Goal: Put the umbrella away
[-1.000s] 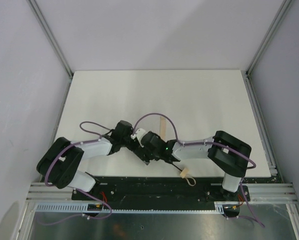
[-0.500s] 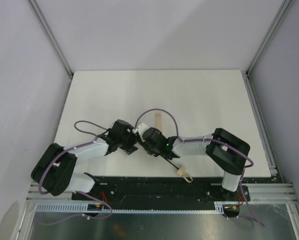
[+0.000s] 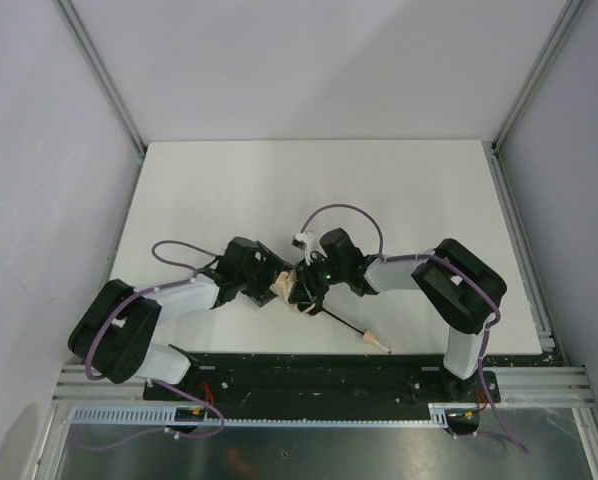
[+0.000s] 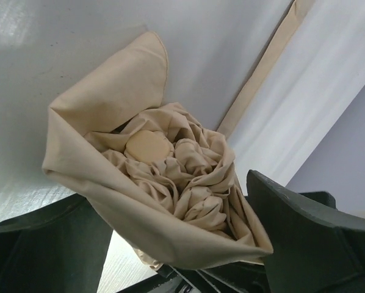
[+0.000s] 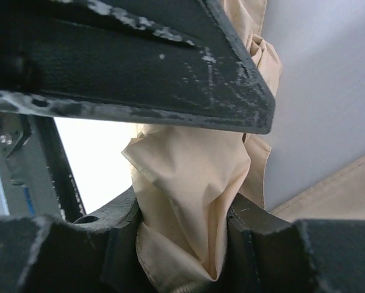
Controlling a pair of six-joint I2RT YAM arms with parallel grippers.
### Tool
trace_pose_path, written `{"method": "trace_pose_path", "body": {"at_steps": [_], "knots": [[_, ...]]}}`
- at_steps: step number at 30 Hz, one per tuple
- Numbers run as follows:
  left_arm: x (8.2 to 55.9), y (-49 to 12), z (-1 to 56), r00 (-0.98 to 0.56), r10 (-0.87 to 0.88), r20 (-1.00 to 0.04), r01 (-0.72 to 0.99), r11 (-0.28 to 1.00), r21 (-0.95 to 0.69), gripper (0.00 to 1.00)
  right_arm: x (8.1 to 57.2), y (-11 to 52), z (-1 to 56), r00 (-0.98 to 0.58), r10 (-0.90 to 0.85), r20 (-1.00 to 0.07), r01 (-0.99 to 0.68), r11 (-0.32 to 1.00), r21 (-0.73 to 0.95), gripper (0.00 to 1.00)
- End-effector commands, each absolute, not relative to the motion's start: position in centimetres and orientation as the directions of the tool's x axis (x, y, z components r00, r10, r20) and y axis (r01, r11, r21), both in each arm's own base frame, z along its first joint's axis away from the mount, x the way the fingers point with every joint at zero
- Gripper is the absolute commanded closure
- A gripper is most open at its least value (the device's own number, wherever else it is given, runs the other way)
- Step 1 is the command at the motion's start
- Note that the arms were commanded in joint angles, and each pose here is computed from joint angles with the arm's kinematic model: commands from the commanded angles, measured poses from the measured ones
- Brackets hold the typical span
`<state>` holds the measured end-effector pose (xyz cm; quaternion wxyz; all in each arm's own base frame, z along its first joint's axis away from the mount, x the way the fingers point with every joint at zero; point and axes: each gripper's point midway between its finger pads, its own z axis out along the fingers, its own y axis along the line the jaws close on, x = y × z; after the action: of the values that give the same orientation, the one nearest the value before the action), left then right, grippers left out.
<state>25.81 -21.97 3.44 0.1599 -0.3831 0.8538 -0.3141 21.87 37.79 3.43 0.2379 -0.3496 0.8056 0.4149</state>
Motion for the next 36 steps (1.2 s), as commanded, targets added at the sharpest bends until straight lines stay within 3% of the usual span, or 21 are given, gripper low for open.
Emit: {"method": "trace_pose_path", "body": {"at_steps": [1,7,15,16,17,22,26,30,36], "knots": [[23.2,-19.4,-1.4,-0.667,-0.74,-0.084,-0.614,0.609,-0.502,0.12,18.7,38.1,4.3,-0.711,-0.381,-0.591,-0.695,0.257,0.671,1.0],[23.3,-20.6,-0.8,-0.68,-0.726,-0.102,-0.572,0.612,-0.546,0.35,19.7,38.0,5.0,-0.732,-0.349,-0.586,-0.669,0.205,0.714,1.0],[23.6,-22.0,0.0,-0.681,-0.725,-0.097,-0.54,0.588,-0.602,0.83,20.8,38.5,5.5,-0.733,-0.34,-0.59,-0.671,0.213,0.71,1.0],[23.6,-22.0,0.0,-0.679,-0.728,-0.094,-0.543,0.584,-0.603,0.9,21.3,38.4,5.5,-0.736,-0.333,-0.589,-0.67,0.238,0.703,0.98],[23.5,-22.0,-0.1,-0.676,-0.731,-0.09,-0.547,0.581,-0.602,0.95,21.8,38.2,5.4,-0.74,-0.325,-0.588,-0.669,0.278,0.689,0.87],[23.0,-21.6,-0.2,-0.647,-0.76,-0.055,-0.605,0.556,-0.57,1.0,24.2,36.1,4.8,-0.705,-0.332,-0.626,-0.694,0.504,0.514,0.41],[22.4,-21.3,-0.5,-0.642,-0.766,-0.033,-0.643,0.561,-0.522,1.0,24.1,35.0,5.8,-0.593,-0.41,-0.693,-0.748,0.599,0.285,0.17],[22.2,-21.4,-0.6,-0.644,-0.765,-0.011,-0.659,0.561,-0.501,1.0,23.4,34.5,6.1,-0.464,-0.52,-0.718,-0.778,0.626,0.05,0.1],[21.9,-21.3,-0.9,-0.63,-0.777,0.015,-0.691,0.551,-0.468,1.0,23.4,34.8,6.0,-0.316,-0.637,-0.703,-0.729,0.637,-0.249,0.13]]}}
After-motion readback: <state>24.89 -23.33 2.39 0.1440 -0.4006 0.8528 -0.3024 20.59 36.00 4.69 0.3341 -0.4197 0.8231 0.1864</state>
